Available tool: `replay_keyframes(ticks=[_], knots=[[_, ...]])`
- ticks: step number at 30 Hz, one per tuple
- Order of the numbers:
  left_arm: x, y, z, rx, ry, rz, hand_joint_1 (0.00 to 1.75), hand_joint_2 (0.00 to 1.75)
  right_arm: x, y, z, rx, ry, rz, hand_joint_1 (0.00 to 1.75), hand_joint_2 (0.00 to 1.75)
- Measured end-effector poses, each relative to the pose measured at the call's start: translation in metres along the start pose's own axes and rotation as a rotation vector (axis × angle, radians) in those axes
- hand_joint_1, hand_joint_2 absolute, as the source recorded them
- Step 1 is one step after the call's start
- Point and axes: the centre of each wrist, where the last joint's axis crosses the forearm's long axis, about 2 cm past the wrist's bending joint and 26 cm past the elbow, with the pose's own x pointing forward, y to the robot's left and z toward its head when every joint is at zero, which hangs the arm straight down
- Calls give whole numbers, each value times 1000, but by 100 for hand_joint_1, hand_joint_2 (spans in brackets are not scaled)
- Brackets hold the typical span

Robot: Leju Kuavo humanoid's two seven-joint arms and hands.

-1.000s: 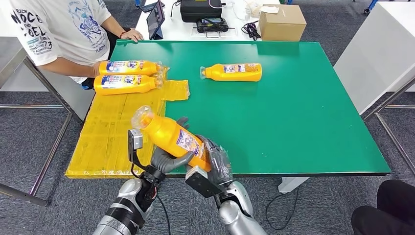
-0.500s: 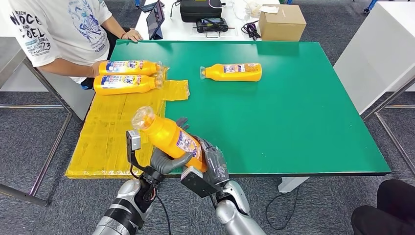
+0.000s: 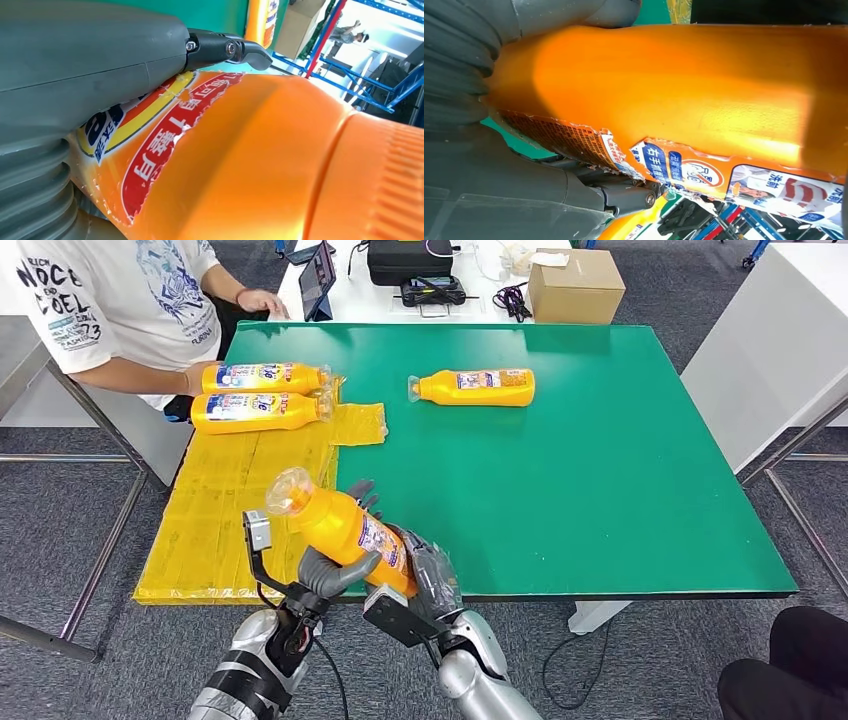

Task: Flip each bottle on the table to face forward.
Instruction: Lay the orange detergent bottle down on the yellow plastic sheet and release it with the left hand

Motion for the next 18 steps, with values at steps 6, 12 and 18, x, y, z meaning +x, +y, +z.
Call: replay_keyframes(ticks=[6,12,18], knots=[[1,1,1,12,-3,-3,174,175,0,0,-1,11,4,3,175,175],[2,0,0,10,-17,-21,175,175,0,-1,-3,14,4,4,175,175],[3,-1,1,13,-30,-30,175,175,1,-1,-3,18,2,4,175,175]])
